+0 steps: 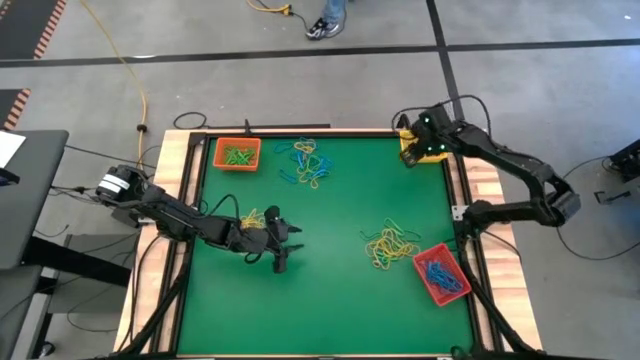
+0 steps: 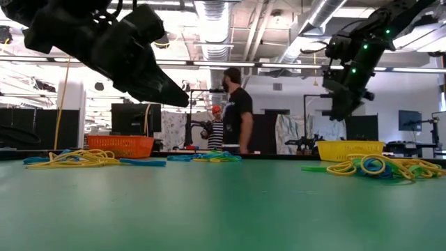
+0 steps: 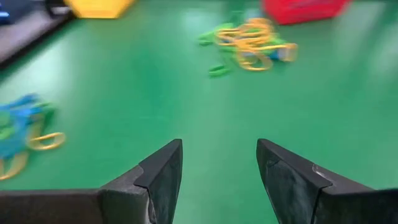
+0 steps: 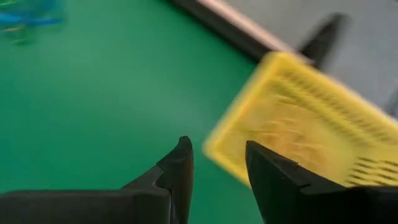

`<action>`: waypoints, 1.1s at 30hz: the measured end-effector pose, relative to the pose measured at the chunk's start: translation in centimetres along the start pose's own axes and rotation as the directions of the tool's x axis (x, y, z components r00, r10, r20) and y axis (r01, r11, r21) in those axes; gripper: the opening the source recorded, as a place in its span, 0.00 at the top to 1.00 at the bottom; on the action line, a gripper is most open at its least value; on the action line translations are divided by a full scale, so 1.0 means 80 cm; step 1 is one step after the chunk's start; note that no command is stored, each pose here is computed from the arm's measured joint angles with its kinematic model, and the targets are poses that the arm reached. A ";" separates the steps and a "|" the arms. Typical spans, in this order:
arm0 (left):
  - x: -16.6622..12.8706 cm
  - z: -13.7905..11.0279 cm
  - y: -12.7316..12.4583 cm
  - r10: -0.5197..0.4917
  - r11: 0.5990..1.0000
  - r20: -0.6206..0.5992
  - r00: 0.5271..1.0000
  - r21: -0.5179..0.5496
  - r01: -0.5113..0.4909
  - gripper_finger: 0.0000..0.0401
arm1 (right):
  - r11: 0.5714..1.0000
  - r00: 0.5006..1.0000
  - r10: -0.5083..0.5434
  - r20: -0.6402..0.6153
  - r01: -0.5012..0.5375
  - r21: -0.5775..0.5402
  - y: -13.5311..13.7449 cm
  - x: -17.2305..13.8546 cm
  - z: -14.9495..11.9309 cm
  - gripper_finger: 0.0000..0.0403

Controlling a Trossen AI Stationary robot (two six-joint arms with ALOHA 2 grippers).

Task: Sort rubber bands into baskets
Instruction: Put the yellow rubber band into the yellow bin

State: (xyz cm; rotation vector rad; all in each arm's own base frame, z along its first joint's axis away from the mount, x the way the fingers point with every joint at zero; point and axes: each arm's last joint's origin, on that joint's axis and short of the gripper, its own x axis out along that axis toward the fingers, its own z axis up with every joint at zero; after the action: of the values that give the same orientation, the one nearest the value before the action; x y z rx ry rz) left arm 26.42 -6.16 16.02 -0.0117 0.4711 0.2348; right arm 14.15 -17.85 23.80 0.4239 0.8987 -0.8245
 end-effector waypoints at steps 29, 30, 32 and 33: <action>0.039 0.019 0.172 0.131 0.986 -0.243 0.961 -0.072 -0.152 0.51 | 0.742 0.835 0.525 0.167 -0.353 -0.569 0.284 -0.021 -0.057 0.58; 0.039 0.023 0.177 0.139 0.985 -0.245 0.960 -0.064 -0.159 0.51 | 0.738 0.833 0.528 0.167 -0.352 -0.575 0.291 -0.015 -0.060 0.58; 0.039 0.029 0.186 0.146 0.985 -0.253 0.956 -0.047 -0.163 0.51 | 0.738 0.838 0.519 0.167 -0.341 -0.582 0.302 -0.004 -0.065 0.58; 0.039 0.032 0.191 0.145 0.986 -0.266 0.953 -0.039 -0.161 0.51 | 0.740 0.843 0.511 0.167 -0.333 -0.584 0.305 0.001 -0.068 0.58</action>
State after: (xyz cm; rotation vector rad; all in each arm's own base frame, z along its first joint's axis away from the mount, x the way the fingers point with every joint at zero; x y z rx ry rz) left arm 26.77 9.59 17.53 -0.0663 0.7300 0.4031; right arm 30.39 0.91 20.51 -0.0119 0.6487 -0.1726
